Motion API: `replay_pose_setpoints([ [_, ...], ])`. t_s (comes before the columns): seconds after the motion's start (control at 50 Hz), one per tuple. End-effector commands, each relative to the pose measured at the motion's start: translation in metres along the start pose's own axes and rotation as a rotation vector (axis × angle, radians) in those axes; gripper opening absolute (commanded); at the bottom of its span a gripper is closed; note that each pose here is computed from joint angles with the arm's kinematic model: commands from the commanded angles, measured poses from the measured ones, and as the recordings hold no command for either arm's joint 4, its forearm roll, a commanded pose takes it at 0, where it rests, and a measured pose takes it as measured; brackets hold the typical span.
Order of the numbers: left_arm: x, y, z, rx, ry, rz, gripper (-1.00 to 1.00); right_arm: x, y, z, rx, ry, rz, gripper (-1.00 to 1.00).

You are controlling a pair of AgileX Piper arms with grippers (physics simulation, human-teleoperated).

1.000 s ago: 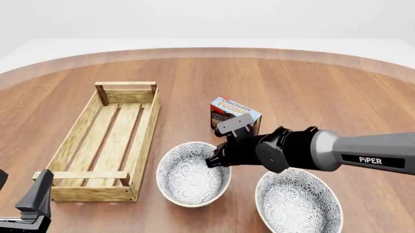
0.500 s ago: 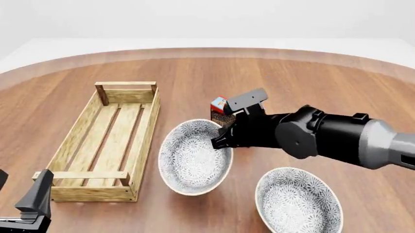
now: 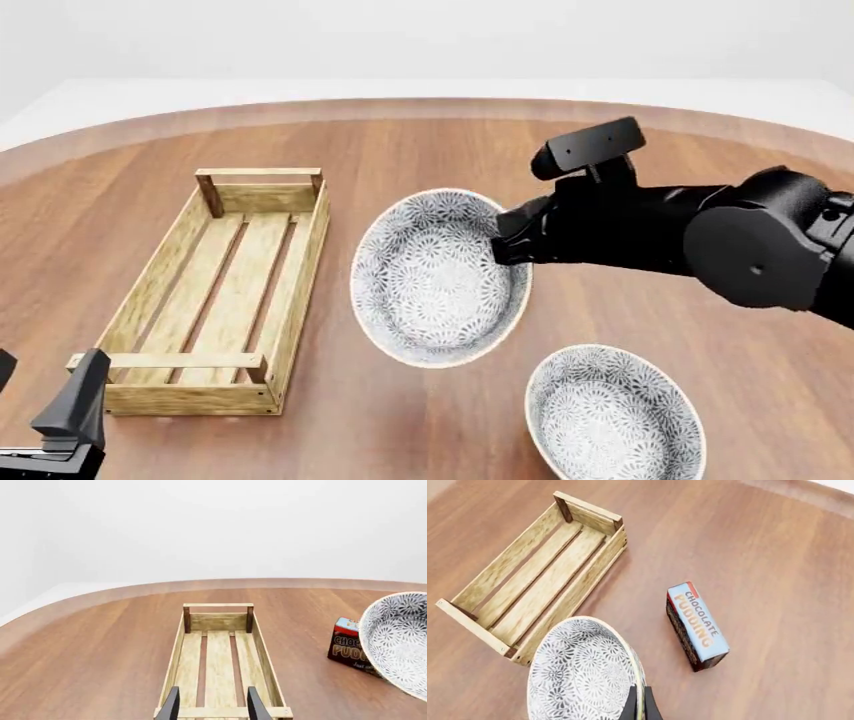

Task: Stack the left bowl on the right bowl and place them in the tray.

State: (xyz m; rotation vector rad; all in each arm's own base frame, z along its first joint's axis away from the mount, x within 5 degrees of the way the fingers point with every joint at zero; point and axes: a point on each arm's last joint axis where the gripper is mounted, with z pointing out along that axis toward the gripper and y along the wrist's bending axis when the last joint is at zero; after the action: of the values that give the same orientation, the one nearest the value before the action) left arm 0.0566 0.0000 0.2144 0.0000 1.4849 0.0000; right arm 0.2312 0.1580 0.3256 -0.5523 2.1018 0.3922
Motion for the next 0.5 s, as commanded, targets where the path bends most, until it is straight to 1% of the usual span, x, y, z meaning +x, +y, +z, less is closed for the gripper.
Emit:
replay_pose_setpoints([
  [0.02, 0.000, 0.000, 0.000, 0.000, 0.000, 0.000, 1.00, -0.003, -0.017, -0.049, 0.054, -0.047, 0.035, -1.00],
  [0.12, 0.000, 0.000, 0.000, 0.000, 0.000, 0.000, 1.00, 0.004, -0.027, -0.067, 0.093, -0.055, 0.056, -1.00],
  [0.3, 0.000, 0.000, 0.000, 0.000, 0.000, 0.000, 1.00, 0.014, -0.036, -0.091, 0.140, -0.075, 0.094, -1.00],
  [0.42, 0.000, 0.000, 0.000, 0.000, 0.000, 0.000, 1.00, 0.023, -0.039, -0.099, 0.158, -0.082, 0.119, -1.00],
  [0.5, 0.000, 0.000, 0.000, 0.000, 0.000, 0.000, 1.00, 0.033, -0.041, -0.103, 0.172, -0.084, 0.144, -1.00],
])
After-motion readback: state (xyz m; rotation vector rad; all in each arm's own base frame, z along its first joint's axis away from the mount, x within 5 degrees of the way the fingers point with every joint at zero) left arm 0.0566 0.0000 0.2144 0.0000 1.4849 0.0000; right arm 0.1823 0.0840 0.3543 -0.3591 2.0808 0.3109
